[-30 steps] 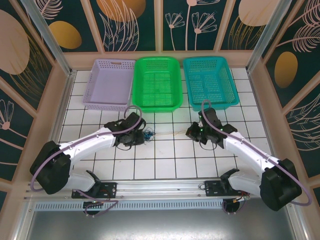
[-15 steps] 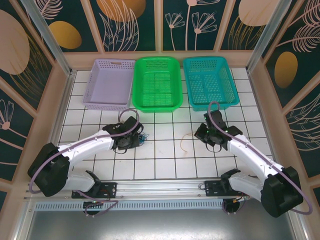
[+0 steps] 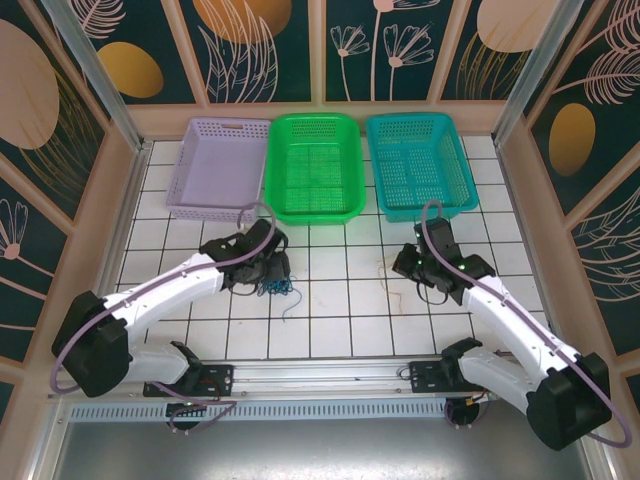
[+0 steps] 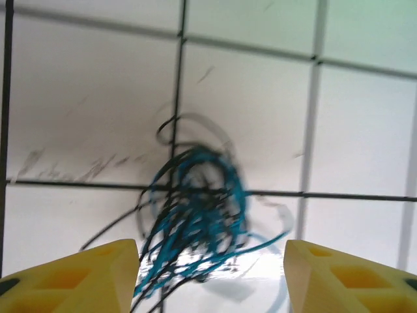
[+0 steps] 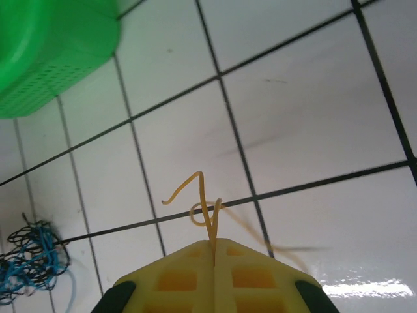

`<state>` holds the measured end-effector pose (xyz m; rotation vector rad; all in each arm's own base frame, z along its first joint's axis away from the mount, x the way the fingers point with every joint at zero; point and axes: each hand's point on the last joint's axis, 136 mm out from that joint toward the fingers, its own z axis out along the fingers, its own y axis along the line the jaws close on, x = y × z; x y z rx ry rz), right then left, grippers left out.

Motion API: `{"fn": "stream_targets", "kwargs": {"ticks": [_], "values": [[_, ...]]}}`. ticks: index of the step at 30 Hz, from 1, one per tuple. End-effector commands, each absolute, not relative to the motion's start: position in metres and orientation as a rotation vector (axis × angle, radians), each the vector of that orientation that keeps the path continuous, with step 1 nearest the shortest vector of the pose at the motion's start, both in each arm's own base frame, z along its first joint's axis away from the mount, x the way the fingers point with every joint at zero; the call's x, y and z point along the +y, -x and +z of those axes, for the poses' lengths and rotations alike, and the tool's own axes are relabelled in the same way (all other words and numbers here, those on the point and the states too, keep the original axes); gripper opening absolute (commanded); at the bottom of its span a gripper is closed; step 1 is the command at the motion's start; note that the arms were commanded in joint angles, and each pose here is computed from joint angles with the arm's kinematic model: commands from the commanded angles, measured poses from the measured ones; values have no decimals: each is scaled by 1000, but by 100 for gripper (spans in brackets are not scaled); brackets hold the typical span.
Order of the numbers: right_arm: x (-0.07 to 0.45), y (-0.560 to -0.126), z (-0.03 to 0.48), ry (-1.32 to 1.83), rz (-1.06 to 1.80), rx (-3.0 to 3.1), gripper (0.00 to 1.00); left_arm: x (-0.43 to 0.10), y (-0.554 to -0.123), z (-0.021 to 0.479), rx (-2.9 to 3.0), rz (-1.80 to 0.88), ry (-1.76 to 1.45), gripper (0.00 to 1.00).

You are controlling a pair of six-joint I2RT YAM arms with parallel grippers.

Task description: Untangle the cables

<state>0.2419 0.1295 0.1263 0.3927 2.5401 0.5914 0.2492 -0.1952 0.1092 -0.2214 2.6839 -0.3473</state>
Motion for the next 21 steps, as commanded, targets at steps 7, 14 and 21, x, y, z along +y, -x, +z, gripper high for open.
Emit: {"fn": "stream_targets", "kwargs": {"ticks": [7, 14, 21], "values": [[166, -263, 202, -13, 794, 2292, 0, -256, -290, 227, 2453, -815, 379, 63], [182, -275, 219, -36, 927, 2199, 0, -304, -299, 257, 2229, -1490, 881, 63], [198, -277, 227, -38, 1017, 2161, 0, -331, -297, 246, 2237, -1741, 1141, 66]]}}
